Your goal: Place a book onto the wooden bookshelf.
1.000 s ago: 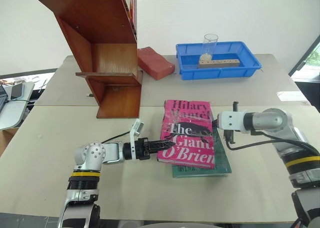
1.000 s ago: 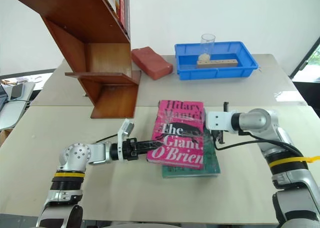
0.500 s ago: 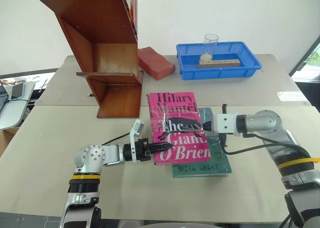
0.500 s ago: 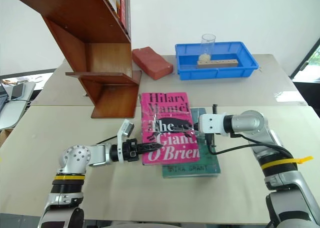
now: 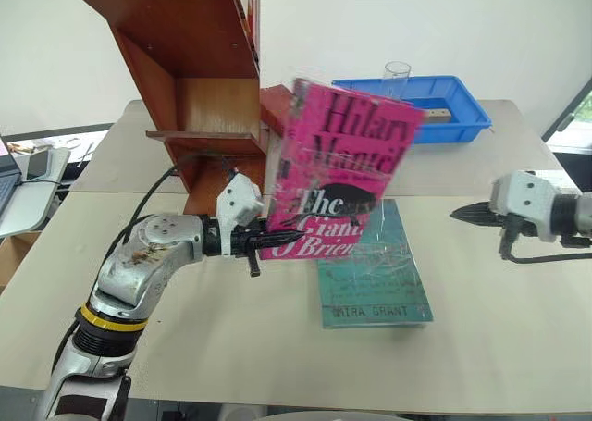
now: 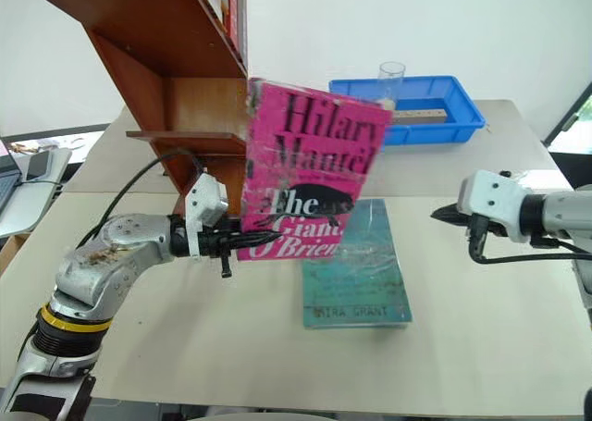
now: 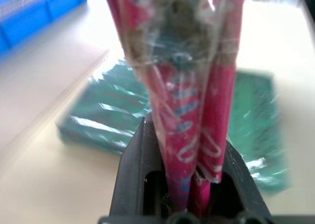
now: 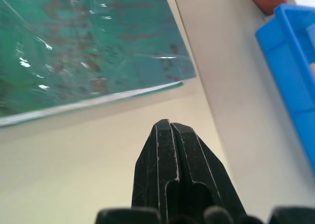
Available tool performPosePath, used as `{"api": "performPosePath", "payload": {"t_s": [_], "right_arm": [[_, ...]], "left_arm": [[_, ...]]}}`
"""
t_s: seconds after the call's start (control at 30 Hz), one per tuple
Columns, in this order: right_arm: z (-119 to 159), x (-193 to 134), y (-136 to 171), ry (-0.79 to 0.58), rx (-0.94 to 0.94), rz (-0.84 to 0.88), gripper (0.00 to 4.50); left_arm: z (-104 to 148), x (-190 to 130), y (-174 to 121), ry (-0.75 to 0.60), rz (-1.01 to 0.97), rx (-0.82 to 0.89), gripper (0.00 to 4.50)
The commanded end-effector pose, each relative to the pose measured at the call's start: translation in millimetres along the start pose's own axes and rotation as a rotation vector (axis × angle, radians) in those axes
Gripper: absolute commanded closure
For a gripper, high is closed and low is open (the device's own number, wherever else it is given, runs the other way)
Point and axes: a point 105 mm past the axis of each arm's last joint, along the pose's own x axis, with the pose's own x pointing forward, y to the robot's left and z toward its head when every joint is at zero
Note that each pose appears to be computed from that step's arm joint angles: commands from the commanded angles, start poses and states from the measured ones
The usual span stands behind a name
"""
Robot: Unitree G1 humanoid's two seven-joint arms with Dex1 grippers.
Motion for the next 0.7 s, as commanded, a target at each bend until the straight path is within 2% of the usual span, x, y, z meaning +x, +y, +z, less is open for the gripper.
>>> {"api": "performPosePath", "payload": {"t_s": [0.03,0.17,0.33,0.47,0.7], "right_arm": [[33,-23,-6,-0.076,0.015,-0.057,4.50],[59,-35,-9,-0.163,0.086,-0.082,4.50],[76,-45,-24,-0.208,0.091,-0.141,4.50],[88,-40,-29,-0.249,0.077,-0.144,4.50],[120,-38,-41,-0.368,0.044,-0.146,4.50]], "left_arm": [[44,-7,31,-0.045,0.164,0.423,4.27],[77,-26,68,0.022,0.323,0.829,4.27],[104,-50,99,0.118,0.415,1.114,4.27],[115,-65,118,0.175,0.473,1.205,4.27],[89,-98,139,0.422,0.480,1.191,4.27]]}}
